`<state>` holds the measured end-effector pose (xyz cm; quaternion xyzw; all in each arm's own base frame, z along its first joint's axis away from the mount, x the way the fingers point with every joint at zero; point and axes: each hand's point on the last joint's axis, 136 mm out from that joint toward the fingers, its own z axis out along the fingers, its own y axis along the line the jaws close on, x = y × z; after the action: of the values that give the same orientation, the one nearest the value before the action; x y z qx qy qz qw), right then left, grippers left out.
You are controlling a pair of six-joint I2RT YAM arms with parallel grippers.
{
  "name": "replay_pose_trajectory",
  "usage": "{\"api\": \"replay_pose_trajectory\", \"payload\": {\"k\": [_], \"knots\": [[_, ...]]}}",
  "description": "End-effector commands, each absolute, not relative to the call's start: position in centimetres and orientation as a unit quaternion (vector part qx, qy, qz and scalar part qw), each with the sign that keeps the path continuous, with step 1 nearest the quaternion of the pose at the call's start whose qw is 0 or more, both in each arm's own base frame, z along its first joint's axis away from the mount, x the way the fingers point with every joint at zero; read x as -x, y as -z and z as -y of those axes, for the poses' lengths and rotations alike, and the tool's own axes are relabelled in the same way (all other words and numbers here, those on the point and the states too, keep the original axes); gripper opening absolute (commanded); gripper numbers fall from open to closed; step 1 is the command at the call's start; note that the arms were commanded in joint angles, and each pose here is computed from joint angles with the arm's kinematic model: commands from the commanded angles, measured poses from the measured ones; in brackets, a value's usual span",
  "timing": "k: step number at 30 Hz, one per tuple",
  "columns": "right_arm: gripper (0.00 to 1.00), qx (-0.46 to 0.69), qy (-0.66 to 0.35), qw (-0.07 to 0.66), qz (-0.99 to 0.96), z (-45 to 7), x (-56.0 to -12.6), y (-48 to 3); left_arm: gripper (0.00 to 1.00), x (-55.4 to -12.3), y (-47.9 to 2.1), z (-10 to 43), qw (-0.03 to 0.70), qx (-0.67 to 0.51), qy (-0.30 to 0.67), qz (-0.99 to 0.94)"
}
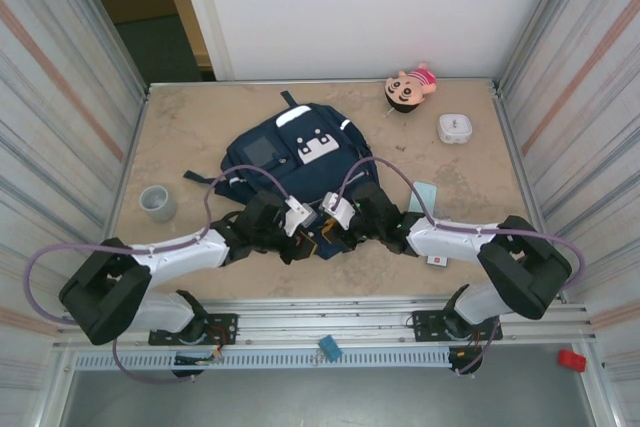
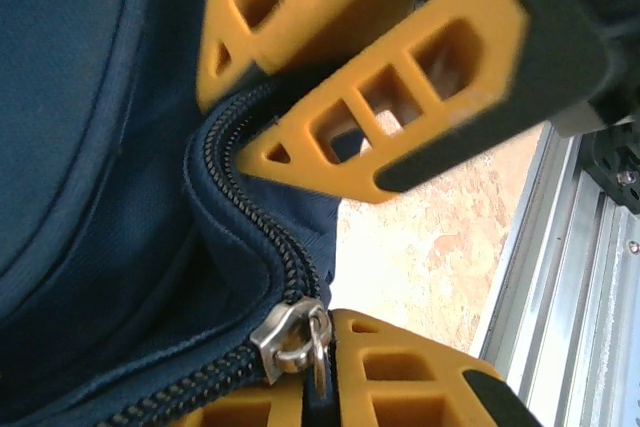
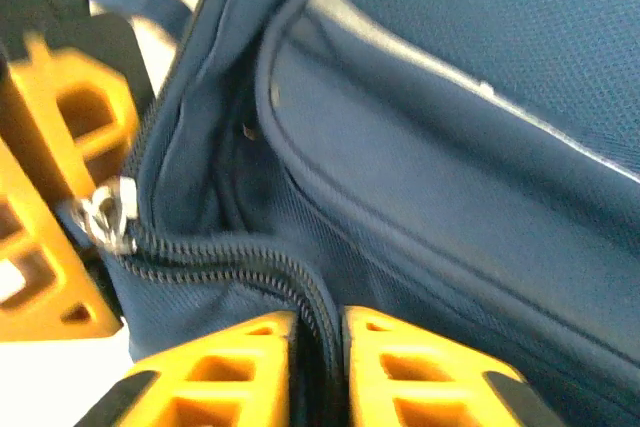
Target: Pack books, pencil case, and school supplies into a backpack
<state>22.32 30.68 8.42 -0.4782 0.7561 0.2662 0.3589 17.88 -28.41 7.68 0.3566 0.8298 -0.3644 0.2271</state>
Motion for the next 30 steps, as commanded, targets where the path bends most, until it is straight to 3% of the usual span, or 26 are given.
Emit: {"api": "replay_pose_trajectory", "payload": {"k": [1, 3, 5, 12, 17, 21, 30], "knots": [[0.43, 0.477, -0.331, 0.395, -0.712, -31.1, -21.9, -12.6, 0.12, -18.2, -8.4, 28.9, 0.245, -0.367, 0.365, -0.820], [0.52, 0.480, -0.332, 0.373, -0.721, -29.7, -21.5, -12.1, 0.12, -18.1, -8.0, 28.4, 0.244, -0.361, 0.364, -0.823], [0.54, 0.484, -0.325, 0.351, -0.733, -28.4, -21.1, -11.2, 0.13, -18.0, -7.7, 27.8, 0.245, -0.360, 0.354, -0.827], [0.53, 0.487, -0.300, 0.346, -0.744, -27.4, -20.8, -10.9, 0.22, -17.1, -8.1, 28.6, 0.230, -0.395, 0.370, -0.809], [0.50, 0.525, -0.224, 0.343, -0.746, -27.2, -21.4, -9.1, 0.14, -17.3, -8.3, 29.6, 0.223, -0.397, 0.384, -0.803], [0.35, 0.515, -0.224, 0.350, -0.749, -27.2, -23.0, -8.2, 0.04, -17.4, -8.2, 29.5, 0.234, -0.398, 0.384, -0.800], [0.05, 0.512, -0.263, 0.360, -0.734, -29.4, -22.6, -8.9, 0.02, -17.9, -9.2, 30.1, 0.247, -0.414, 0.379, -0.790]]}}
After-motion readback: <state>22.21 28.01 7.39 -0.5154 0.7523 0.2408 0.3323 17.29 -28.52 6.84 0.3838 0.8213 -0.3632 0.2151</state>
